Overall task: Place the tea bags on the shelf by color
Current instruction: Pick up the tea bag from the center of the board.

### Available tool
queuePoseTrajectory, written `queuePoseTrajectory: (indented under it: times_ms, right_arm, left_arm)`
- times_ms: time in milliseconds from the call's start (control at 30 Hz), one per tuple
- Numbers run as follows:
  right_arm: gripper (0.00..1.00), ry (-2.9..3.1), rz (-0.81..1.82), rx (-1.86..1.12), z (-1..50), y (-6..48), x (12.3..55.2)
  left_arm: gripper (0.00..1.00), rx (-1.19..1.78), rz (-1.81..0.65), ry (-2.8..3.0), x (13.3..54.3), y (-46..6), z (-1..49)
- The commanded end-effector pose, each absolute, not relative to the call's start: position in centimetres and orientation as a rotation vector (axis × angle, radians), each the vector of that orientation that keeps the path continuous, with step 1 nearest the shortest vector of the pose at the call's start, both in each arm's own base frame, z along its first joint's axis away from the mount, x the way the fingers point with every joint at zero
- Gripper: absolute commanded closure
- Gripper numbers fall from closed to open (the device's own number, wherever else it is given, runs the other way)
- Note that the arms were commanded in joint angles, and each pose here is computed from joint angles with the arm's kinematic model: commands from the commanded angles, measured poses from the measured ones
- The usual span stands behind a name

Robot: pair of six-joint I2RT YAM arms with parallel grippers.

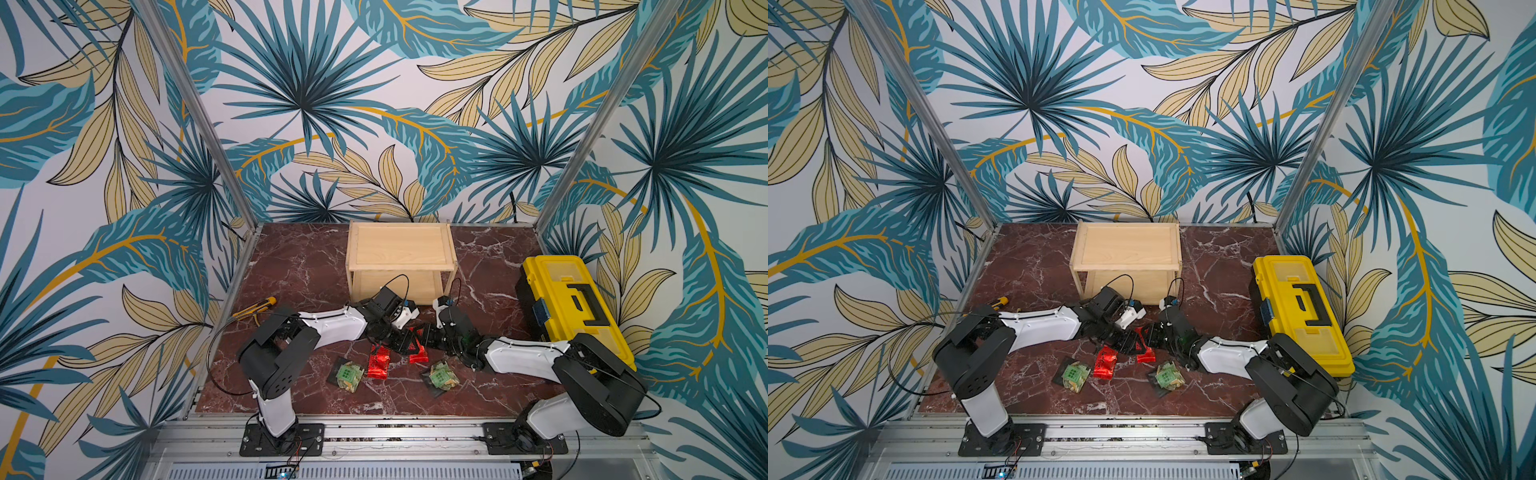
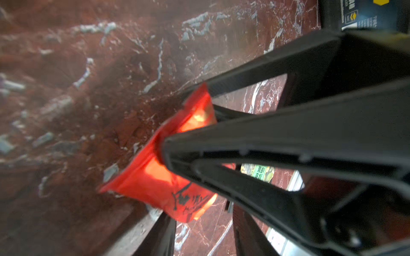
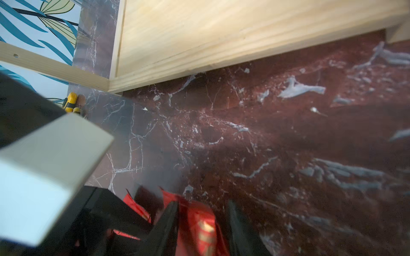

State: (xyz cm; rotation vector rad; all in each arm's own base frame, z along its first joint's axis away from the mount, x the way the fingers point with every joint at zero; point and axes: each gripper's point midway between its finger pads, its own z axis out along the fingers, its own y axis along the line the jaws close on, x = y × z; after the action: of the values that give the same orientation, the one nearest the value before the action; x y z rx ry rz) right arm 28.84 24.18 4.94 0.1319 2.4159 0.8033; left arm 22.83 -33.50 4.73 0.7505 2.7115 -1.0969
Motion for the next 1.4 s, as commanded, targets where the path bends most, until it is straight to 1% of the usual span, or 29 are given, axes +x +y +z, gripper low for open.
queuePoseTrajectory:
  times_ms: [0, 33, 100, 200, 267, 433, 633, 867, 1000, 1167, 1200, 1267, 1367]
  right_arm:
    - [0.58, 2.449, 0.758, 0.066, 4.8, 23.7, 29.0]
    - [0.56, 2.451, 0.733, 0.052, 4.9, 23.3, 29.1]
    - [0.49, 2.476, 0.661, 0.025, 4.9, 22.2, 29.3]
    - [0.43, 2.507, 0.618, -0.017, 4.9, 21.3, 29.4]
    - [0.42, 2.518, 0.622, -0.039, 5.0, 21.1, 29.1]
    - [0.43, 2.488, 0.737, -0.044, 6.6, 21.4, 27.6]
    - [0.47, 2.545, 0.750, -0.121, 4.7, 21.0, 25.4]
    - [0.51, 2.575, 0.828, -0.154, 3.5, 21.3, 23.7]
    - [0.53, 2.570, 0.849, -0.163, 3.1, 21.5, 23.5]
    - [0.53, 2.571, 0.833, -0.169, 3.2, 21.9, 24.4]
    - [0.51, 2.568, 0.819, -0.166, 3.4, 21.8, 24.6]
    - [0.42, 2.565, 0.747, -0.161, 3.7, 21.2, 24.8]
    - [0.36, 2.553, 0.624, -0.169, 4.1, 20.1, 24.7]
  left_arm:
    - [0.55, 0.745, -1.118, 2.662, 23.5, -34.0, 5.4]
    - [0.54, 0.743, -1.114, 2.657, 23.6, -34.0, 5.5]
    - [0.52, 0.730, -1.105, 2.653, 23.8, -33.6, 5.6]
    - [0.51, 0.701, -1.093, 2.646, 24.3, -32.9, 5.8]
    - [0.50, 0.683, -1.097, 2.638, 24.6, -32.7, 6.0]
    - [0.50, 0.659, -1.100, 2.608, 25.0, -32.2, 7.0]
    - [0.50, 0.652, -1.132, 2.580, 25.2, -31.5, 8.0]
    - [0.50, 0.660, -1.146, 2.572, 25.5, -31.7, 8.3]
    - [0.50, 0.655, -1.147, 2.577, 25.5, -31.6, 8.0]
    - [0.50, 0.653, -1.152, 2.586, 25.5, -31.7, 7.7]
    - [0.50, 0.653, -1.152, 2.587, 25.5, -31.8, 7.8]
    - [0.50, 0.651, -1.149, 2.578, 25.5, -31.6, 8.1]
    - [0.50, 0.630, -1.137, 2.558, 25.7, -31.1, 9.0]
